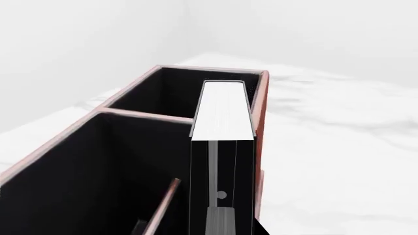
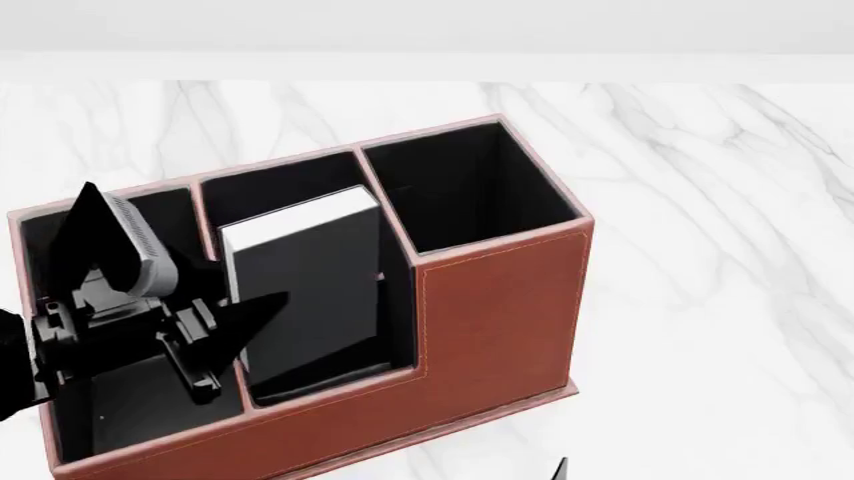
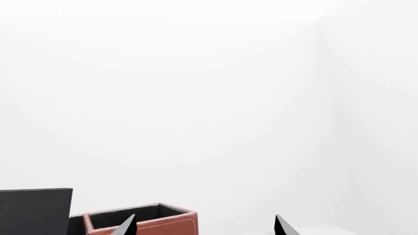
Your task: Pick up the book and place it in the back compartment of the caddy.
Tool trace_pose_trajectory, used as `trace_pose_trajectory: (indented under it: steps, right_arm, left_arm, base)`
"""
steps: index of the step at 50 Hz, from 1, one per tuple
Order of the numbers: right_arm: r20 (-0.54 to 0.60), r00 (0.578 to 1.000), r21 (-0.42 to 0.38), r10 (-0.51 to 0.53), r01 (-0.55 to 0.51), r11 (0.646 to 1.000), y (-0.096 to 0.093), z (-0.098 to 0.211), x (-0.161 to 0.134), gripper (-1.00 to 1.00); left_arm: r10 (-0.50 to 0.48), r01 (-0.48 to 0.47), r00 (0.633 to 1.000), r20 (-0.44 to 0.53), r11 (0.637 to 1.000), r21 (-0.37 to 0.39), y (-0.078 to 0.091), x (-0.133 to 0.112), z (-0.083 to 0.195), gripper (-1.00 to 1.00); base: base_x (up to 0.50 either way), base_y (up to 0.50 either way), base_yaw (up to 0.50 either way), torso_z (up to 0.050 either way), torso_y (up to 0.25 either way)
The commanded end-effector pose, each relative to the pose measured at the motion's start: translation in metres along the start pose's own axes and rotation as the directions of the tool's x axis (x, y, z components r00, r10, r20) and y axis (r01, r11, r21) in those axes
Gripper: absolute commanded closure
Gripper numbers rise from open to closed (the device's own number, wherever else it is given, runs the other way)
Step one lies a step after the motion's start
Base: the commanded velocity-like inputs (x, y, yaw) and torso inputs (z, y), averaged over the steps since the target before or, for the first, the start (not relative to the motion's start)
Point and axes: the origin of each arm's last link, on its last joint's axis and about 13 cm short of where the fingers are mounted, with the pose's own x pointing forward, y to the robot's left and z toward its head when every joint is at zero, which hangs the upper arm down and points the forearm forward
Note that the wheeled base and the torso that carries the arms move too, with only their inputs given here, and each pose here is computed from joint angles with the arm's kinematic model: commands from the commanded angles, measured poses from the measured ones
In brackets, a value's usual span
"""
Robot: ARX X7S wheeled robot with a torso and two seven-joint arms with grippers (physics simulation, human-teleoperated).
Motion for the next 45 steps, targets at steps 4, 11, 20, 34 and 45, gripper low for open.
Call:
trace_pose_trajectory:
  steps: [4, 11, 20, 34, 45]
  right_arm:
    - [-0.001, 1.0, 0.003, -0.005, 0.005, 1.0, -0.001, 0.0, 0.001, -1.0]
    - [-0.001, 1.0, 0.002, -0.005, 0.005, 1.0, -0.001, 0.0, 0.001, -1.0]
    - [-0.002, 1.0, -0.001, -0.001, 0.001, 1.0, 0.0, 0.0, 0.0, -1.0]
    - [-0.003, 1.0, -0.002, -0.002, 0.002, 1.0, 0.0, -0.001, 0.0, -1.0]
    - [-0.001, 1.0, 0.001, -0.003, 0.003, 1.0, 0.0, -0.001, 0.001, -1.0]
  left_arm:
    - [0.011, -0.009, 0.999, 0.052, 0.999, -0.042, 0.007, 0.012, 0.007, 1.0]
    - [0.017, -0.015, 0.999, 0.046, 0.999, -0.043, 0.009, 0.014, 0.007, 1.0]
    - [0.054, -0.051, 0.996, 0.067, 0.998, -0.041, 0.012, 0.016, 0.004, 1.0]
    - [0.077, -0.072, 0.994, 0.074, 0.996, -0.061, 0.014, 0.025, -0.004, 1.0]
    - [0.056, -0.052, 0.997, 0.062, 0.997, -0.063, 0.014, 0.034, -0.006, 1.0]
  base:
    - [0.0, 0.0, 0.0, 0.0, 0.003]
    - [0.0, 0.0, 0.0, 0.001, 0.001]
    - [0.0, 0.0, 0.0, 0.0, 0.001]
    - [0.0, 0.0, 0.0, 0.0, 0.001]
    - [0.0, 0.0, 0.0, 0.001, 0.002]
